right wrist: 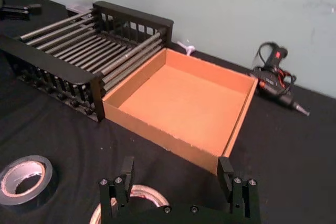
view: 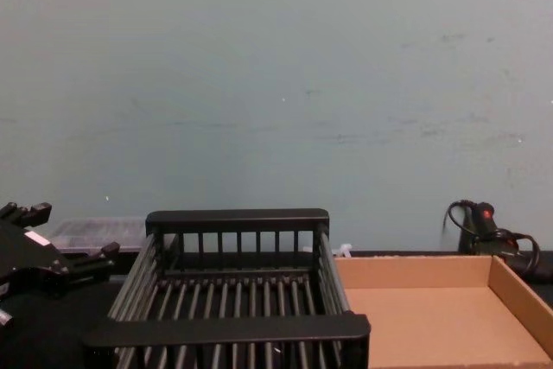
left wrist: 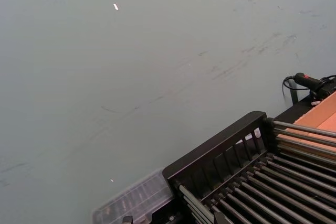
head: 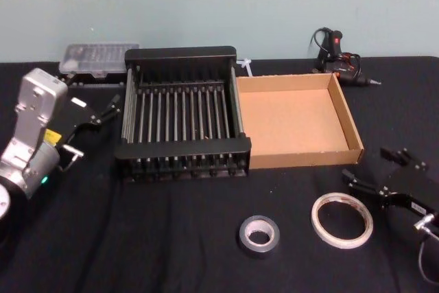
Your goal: Pick up the white tape and place it into the black box , Pick up the silver tape and place it into the brown box.
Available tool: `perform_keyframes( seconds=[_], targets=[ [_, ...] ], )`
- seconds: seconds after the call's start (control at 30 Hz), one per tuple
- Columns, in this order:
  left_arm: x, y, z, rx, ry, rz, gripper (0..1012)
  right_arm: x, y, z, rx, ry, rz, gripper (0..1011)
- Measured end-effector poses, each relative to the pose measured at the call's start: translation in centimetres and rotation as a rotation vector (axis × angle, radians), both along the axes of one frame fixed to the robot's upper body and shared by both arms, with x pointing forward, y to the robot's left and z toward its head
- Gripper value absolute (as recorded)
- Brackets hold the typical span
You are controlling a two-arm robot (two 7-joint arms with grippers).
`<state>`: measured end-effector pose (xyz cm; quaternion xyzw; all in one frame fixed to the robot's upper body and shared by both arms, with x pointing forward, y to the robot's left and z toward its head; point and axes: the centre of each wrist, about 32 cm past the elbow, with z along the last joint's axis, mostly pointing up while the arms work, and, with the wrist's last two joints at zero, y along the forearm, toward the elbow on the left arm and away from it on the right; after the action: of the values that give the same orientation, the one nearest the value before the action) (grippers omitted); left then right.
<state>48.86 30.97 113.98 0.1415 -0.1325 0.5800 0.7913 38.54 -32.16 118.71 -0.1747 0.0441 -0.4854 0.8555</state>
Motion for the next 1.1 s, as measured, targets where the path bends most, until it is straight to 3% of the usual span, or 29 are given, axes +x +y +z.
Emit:
perform_keyframes(
  seconds=[0.57, 1.1],
  targets=[
    [0.0, 0.0, 0.0, 0.000, 0.000, 0.000, 1001, -0.2, -0.5, -3.2, 0.008, 0.043, -0.010, 1002],
    [0.0, 0.0, 0.0, 0.000, 0.000, 0.000, 1001, -0.2, -0.4, -4.5, -0.014, 0.099, -0.010, 1002]
  ],
)
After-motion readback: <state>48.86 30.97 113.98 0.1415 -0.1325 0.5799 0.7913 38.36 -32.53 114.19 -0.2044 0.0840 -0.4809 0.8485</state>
